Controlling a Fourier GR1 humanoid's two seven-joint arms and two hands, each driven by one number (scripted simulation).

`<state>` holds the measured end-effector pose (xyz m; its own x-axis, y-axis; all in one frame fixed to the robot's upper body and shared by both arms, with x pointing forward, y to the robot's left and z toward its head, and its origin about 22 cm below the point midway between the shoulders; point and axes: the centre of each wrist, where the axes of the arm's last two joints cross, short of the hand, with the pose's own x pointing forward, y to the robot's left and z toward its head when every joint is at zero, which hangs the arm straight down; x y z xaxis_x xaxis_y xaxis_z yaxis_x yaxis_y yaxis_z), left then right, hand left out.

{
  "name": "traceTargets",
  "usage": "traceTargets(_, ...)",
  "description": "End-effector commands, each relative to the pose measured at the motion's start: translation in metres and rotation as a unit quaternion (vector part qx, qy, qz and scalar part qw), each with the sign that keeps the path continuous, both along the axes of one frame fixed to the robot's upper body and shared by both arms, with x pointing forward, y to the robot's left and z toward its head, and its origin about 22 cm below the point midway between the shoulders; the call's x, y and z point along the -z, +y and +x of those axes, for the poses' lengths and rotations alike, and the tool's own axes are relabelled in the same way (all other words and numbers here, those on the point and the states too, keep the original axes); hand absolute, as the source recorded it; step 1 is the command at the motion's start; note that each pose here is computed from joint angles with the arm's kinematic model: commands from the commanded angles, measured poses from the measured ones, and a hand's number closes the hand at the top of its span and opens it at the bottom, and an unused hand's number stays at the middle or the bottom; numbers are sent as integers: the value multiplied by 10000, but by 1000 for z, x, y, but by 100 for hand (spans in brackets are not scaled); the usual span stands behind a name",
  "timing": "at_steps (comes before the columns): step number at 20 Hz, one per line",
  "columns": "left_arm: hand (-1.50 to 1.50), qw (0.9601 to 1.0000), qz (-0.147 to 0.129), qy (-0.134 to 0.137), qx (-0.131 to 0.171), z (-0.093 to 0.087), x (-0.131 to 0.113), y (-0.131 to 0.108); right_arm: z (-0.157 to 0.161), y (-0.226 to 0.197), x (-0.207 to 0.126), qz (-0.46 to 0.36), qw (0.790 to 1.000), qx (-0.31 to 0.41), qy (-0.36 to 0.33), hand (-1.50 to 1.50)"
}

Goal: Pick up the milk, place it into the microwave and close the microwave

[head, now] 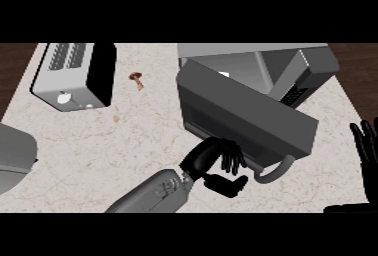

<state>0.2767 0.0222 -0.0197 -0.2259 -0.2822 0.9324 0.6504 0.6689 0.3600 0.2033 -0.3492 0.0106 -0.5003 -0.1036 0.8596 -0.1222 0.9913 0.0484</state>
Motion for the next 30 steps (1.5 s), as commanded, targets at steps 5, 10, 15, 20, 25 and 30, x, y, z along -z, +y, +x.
traceTargets(5,150,9980,-580,-100,-211,16,-20,-16,17,11,-29,-100,9961,-812,-325,-150)
traceTargets(10,150,9904,-1303,-330,-310,30,-48,-24,22,15,-45,-158,9915,-1227,-393,-150)
traceTargets(15,150,9891,-1306,-468,-483,45,-63,-29,34,20,-65,-227,9867,-1457,-691,-150)
traceTargets(20,150,9857,-1462,-499,-680,63,-79,-30,35,20,-74,-182,9853,-1558,-677,-150)
traceTargets(25,150,9829,-1487,-647,-870,77,-94,-33,37,17,-88,-338,9803,-1803,-727,-150)
traceTargets(30,150,9813,-1494,-715,-977,88,-108,-36,41,21,-96,-305,9772,-1957,-767,-150)
